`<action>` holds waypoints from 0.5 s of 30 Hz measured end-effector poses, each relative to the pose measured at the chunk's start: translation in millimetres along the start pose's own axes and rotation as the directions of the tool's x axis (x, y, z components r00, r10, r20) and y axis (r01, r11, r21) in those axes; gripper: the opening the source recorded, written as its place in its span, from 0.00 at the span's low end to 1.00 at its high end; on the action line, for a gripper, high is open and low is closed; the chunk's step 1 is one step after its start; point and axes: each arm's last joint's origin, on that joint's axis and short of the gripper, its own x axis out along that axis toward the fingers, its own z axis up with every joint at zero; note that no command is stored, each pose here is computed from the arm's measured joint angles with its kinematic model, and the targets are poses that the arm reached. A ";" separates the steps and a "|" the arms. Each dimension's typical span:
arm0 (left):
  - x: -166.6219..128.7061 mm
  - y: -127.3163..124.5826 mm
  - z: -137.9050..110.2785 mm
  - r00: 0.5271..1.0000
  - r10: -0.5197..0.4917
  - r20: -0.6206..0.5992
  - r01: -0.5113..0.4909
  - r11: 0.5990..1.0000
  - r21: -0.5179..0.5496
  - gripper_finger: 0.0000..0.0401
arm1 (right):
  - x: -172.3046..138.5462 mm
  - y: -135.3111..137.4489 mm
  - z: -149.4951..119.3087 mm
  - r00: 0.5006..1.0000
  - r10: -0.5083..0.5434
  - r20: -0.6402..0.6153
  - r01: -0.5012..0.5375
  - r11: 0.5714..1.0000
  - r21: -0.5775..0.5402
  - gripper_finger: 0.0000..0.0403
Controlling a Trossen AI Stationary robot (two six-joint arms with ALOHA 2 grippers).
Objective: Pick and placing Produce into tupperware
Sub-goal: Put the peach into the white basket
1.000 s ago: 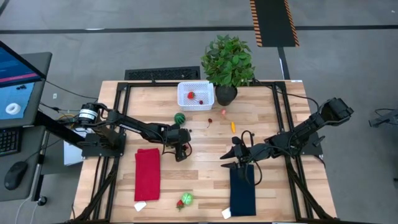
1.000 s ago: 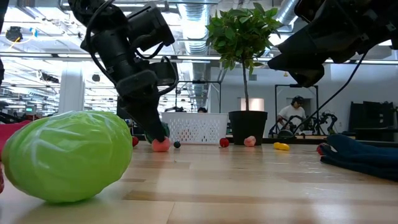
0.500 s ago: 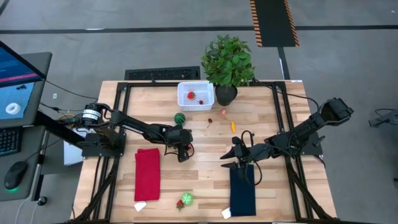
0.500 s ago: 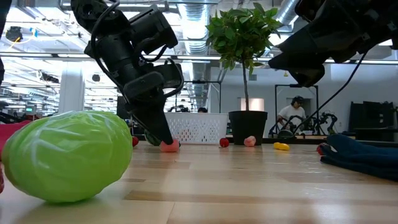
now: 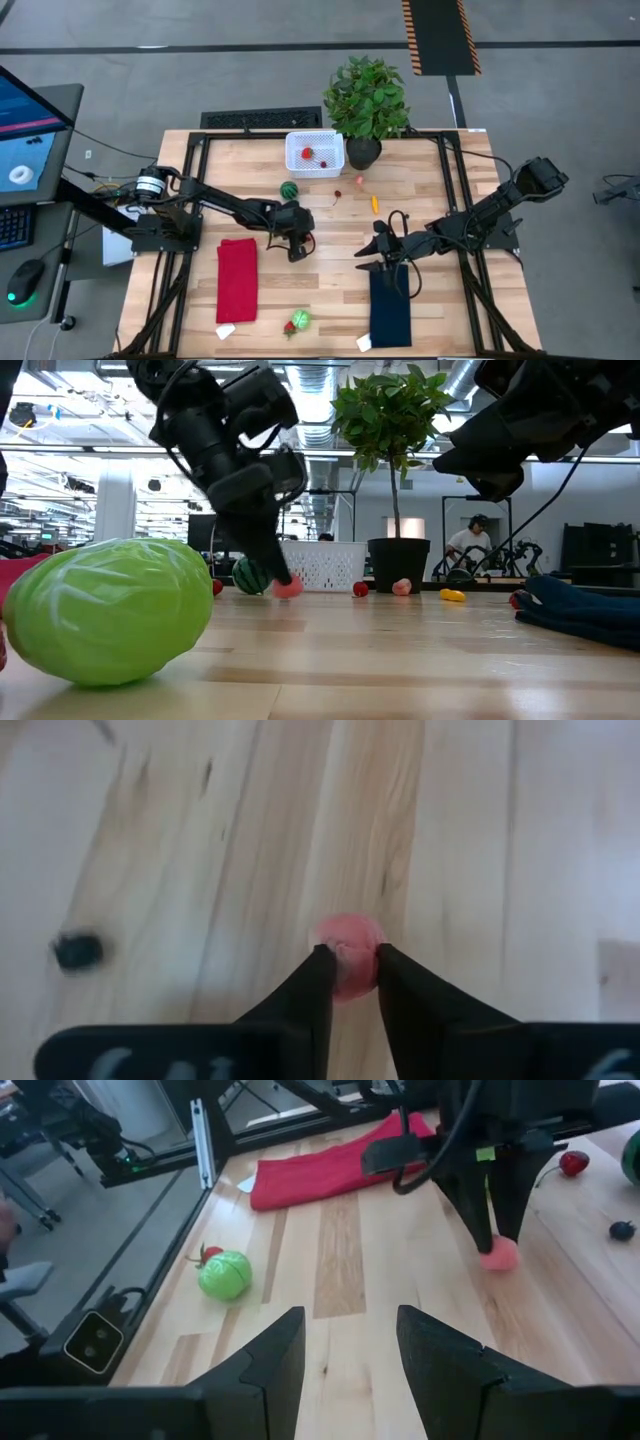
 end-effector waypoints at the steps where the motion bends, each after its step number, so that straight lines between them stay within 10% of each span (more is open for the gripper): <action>1: -0.9 -0.5 2.9 1.000 0.003 0.007 -0.003 1.000 0.008 0.15 | 0.0 -0.1 -0.3 1.000 -0.001 -0.003 0.001 1.000 -0.001 0.45; 15: -19.9 4.5 37.6 0.979 0.206 -0.008 -0.204 0.973 0.113 0.14 | 0.0 -0.4 -1.1 1.000 -0.004 -0.012 0.004 1.000 0.007 0.45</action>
